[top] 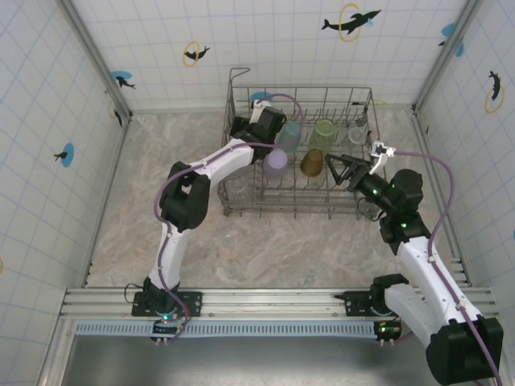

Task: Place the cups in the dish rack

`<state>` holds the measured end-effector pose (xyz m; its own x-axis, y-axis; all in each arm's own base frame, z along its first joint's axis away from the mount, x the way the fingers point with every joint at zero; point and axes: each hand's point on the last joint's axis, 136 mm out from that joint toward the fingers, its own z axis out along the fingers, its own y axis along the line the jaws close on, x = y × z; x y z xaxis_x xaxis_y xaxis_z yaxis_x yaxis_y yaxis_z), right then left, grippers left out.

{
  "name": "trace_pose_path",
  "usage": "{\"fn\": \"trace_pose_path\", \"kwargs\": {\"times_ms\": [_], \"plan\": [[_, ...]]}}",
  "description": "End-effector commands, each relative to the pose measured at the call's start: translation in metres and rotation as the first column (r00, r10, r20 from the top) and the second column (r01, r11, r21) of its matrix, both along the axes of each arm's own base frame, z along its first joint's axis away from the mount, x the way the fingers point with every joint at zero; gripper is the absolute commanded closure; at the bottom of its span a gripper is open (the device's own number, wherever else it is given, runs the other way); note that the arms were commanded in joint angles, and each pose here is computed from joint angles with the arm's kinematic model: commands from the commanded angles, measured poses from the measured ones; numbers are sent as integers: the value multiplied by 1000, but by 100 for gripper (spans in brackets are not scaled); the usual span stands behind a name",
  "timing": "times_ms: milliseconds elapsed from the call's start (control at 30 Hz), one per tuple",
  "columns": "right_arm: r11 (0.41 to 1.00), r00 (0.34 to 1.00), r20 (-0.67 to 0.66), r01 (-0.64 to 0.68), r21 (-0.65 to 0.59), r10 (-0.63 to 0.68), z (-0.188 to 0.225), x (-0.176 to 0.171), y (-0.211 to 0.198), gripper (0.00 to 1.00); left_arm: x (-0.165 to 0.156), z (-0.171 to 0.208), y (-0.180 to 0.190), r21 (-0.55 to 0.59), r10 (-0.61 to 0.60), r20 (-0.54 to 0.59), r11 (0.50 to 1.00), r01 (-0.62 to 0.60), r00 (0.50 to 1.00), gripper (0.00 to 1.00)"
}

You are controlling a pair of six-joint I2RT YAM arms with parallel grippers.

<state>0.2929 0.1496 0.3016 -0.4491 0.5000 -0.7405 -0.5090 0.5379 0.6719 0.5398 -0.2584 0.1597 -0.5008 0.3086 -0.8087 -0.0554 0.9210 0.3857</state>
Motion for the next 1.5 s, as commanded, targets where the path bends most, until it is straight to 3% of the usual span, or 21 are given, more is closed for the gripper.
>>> {"fn": "trace_pose_path", "kwargs": {"times_ms": [0, 167, 467, 700, 833, 933, 1133, 1333, 1467], "plan": [[1000, 1000, -3, 2, 4, -2, -5, -3, -2, 0, 3, 44, 3, -68, 24, 80, 998, -18, 996, 3], [1000, 1000, -9, 9, -5, -9, -8, -4, -3, 0, -7, 69, -13, -206, -53, 78, 976, 69, 995, 3], [984, 997, -32, 70, -163, -76, -19, 2, -17, 0, -31, 117, -44, -435, -222, 110, 866, 248, 969, 3], [951, 984, -65, 145, -273, -168, -29, 7, -44, 0, -60, 168, -42, -575, -243, 185, 759, 305, 952, 2], [921, 969, -88, 190, -339, -232, -38, 12, -63, 0, -78, 195, -28, -605, -228, 226, 729, 320, 947, 2], [891, 943, -104, 258, -374, -316, -48, 18, -83, 0, -93, 212, -9, -598, -192, 261, 738, 314, 946, 2], [826, 888, -107, 366, -428, -448, -66, 19, -113, 0, -121, 220, 48, -517, -69, 327, 822, 239, 943, 2], [689, 768, -45, 545, -477, -638, -74, 12, -158, 0, -144, 217, 101, -449, 34, 350, 883, 136, 936, 2], [581, 674, -12, 628, -518, -739, -77, 4, -185, 0, -151, 198, 144, -441, 121, 327, 897, 38, 937, 2]]}}
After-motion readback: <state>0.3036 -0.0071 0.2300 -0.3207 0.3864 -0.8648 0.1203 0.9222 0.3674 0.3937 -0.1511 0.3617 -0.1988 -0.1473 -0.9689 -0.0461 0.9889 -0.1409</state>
